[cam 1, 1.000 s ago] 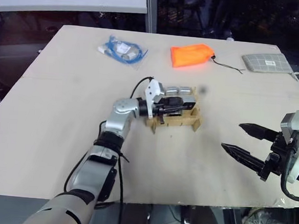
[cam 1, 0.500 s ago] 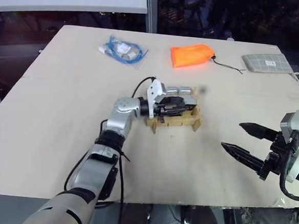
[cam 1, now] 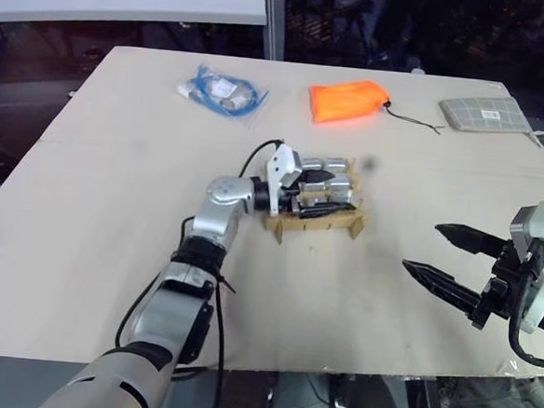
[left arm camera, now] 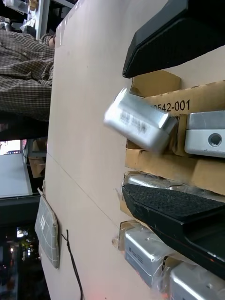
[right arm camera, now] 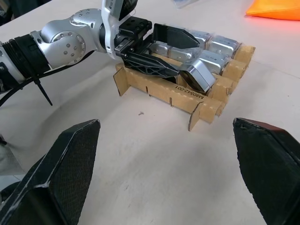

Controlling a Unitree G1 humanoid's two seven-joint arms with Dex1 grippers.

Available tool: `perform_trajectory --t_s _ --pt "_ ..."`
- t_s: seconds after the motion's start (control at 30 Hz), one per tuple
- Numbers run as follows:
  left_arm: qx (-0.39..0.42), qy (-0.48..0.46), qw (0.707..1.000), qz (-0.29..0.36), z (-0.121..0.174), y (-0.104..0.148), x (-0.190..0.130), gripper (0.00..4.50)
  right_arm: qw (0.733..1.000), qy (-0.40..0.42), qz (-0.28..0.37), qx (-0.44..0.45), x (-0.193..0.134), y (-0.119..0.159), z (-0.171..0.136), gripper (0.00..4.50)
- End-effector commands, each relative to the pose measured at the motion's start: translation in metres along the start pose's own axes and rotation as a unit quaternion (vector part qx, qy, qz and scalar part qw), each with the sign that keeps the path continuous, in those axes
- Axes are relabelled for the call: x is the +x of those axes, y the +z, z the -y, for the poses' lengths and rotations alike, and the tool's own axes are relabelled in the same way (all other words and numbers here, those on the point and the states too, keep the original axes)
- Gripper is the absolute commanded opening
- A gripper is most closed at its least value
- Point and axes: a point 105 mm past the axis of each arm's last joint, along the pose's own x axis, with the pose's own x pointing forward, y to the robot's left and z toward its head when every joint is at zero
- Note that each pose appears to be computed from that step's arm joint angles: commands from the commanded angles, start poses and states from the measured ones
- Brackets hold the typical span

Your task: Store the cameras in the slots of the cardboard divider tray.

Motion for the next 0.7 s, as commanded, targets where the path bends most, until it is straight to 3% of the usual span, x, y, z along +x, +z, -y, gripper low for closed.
perform_trajectory --t_s 0.03,0.5,0.7 --pt "-0.006 -0.017 0.999 -0.026 0.007 -0.009 0.002 3.73 1.0 0.003 0.009 -0.013 -0.001 0.006 -0.002 4.5" --pt "-0.001 -0.033 0.995 -0.094 0.008 -0.001 0.014 3.73 1.0 -0.004 0.009 -0.015 -0.003 0.005 -0.002 4.5" --pt "0.016 -0.021 0.995 -0.096 0.0 0.01 0.01 1.3 1.0 -0.004 0.01 -0.015 -0.002 0.005 -0.002 4.5"
